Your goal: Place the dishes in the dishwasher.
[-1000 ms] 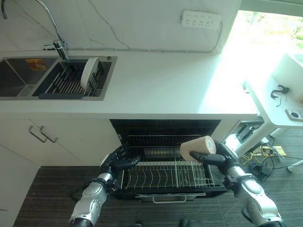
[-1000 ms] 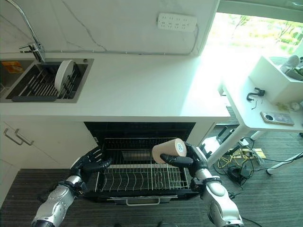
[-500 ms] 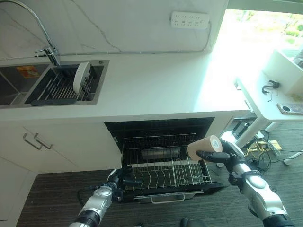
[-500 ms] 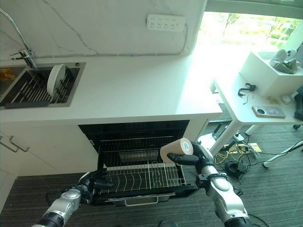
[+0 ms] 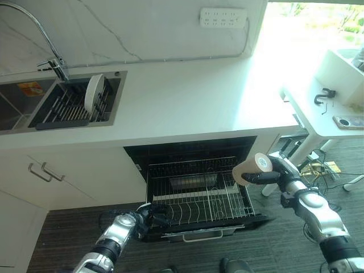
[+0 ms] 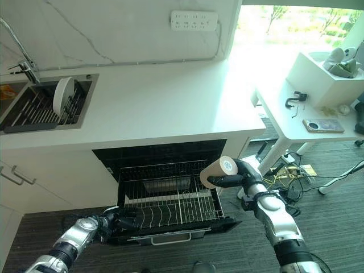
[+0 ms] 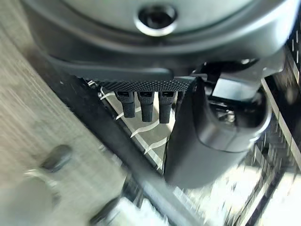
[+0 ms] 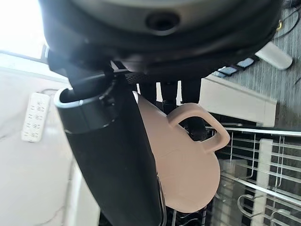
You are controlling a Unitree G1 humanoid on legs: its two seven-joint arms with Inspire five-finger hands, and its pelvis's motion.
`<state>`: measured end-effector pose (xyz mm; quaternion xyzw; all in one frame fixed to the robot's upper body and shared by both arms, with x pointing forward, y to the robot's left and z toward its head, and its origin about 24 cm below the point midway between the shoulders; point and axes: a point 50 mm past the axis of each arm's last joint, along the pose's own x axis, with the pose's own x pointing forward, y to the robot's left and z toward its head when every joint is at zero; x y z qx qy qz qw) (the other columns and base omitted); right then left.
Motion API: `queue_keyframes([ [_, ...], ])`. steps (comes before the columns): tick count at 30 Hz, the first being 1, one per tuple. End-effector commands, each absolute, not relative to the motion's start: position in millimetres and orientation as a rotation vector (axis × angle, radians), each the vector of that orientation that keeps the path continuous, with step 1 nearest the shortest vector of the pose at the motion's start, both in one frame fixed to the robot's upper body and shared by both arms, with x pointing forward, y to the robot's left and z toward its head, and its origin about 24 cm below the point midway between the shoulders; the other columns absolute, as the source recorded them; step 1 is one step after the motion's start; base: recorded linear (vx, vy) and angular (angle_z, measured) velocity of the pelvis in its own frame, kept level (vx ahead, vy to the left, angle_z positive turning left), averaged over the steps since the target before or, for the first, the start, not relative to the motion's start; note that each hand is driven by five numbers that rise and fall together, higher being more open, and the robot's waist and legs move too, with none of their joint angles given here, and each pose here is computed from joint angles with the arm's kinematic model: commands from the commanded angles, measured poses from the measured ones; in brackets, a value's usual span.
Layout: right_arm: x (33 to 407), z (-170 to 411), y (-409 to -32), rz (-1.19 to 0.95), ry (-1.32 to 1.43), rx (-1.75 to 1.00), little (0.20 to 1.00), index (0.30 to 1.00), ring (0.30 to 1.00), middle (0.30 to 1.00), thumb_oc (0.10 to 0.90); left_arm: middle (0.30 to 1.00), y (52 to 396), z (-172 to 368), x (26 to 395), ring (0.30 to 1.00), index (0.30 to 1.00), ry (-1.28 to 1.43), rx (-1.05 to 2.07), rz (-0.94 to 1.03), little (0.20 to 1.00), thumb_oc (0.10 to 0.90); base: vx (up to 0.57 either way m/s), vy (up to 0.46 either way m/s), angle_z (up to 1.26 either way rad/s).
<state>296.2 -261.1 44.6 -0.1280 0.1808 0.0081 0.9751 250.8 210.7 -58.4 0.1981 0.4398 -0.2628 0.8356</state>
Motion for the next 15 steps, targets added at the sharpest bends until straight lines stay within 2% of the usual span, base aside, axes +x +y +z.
queue_keyframes([
  [1,320.8,94.6,-259.9,0.042,0.176,-0.32,0.3,0.3,0.3,0.3,0.4,0.9,214.6,-68.4,229.1,0.9,0.9,1.072,0.395,-0.658,0.9,0.8,0.0,0.0,0.0],
  [8,338.9,96.2,-261.6,0.036,0.237,-0.386,0.3,0.3,0.3,0.3,0.4,0.9,209.4,-59.4,240.7,0.9,0.9,0.997,0.355,-0.617,0.9,0.8,0.0,0.0,0.0],
  [15,341.4,80.2,-272.9,0.022,0.362,-0.498,0.3,0.3,0.3,0.3,0.4,0.9,199.3,-43.5,263.4,0.9,0.9,0.768,0.262,-0.443,0.9,0.8,0.03,-0.009,0.08],
])
